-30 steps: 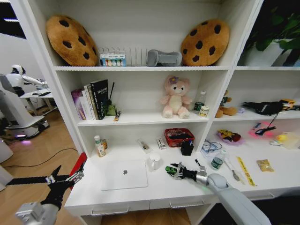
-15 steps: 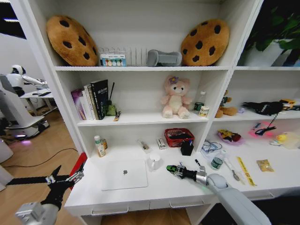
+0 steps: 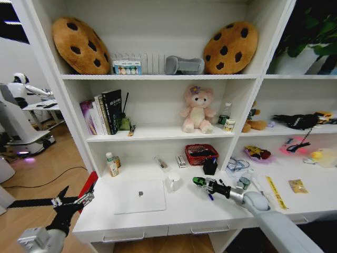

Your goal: Organize the objects on the table.

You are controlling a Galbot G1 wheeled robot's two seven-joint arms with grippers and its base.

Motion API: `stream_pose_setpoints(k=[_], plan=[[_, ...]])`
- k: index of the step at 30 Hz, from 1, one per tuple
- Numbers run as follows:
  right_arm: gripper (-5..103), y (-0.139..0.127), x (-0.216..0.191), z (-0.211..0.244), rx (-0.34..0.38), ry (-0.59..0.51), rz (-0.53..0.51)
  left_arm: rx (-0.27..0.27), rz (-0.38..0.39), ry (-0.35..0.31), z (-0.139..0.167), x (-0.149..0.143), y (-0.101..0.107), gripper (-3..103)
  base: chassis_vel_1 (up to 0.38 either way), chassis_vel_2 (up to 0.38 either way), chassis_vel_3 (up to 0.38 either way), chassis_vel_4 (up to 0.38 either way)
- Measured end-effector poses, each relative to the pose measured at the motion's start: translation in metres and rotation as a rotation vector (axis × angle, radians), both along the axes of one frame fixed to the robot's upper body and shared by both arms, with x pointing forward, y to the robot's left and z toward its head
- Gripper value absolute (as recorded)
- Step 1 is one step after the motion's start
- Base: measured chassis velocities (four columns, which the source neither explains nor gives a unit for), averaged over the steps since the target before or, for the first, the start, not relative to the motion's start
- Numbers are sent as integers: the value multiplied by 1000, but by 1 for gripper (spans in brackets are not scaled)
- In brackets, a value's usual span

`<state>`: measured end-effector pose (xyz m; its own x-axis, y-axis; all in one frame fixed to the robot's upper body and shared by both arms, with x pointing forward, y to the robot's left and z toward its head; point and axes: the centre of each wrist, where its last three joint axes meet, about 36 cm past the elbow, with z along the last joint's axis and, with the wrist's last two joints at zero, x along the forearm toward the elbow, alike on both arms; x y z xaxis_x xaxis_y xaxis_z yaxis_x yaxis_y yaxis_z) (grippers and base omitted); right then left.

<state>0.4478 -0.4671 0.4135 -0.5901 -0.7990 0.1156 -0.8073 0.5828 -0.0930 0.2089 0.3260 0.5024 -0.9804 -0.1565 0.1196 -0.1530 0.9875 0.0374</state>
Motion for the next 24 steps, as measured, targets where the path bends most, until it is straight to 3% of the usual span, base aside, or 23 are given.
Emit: stream_pose_setpoints(k=[1,5,7,13,19,24], plan=[[36,0,1,34,35,-59,-21,0,0,0,0,0,0,100,0,0,0,0],[36,8,4,76,92,-114,-53,0,0,0,0,0,0,100,0,0,0,0],[36,20,13,132,147,-167,-58,0,0,0,0,0,0,100,0,0,0,0],[36,46,51,204,196,-171,-50,0,0,0,0,0,0,100,0,0,0,0],[36,74,97,216,221,-70,-63,0,0,0,0,0,0,100,0,0,0,0],[36,120,158,218,204,47,-57,0,0,0,0,0,0,100,0,0,0,0]])
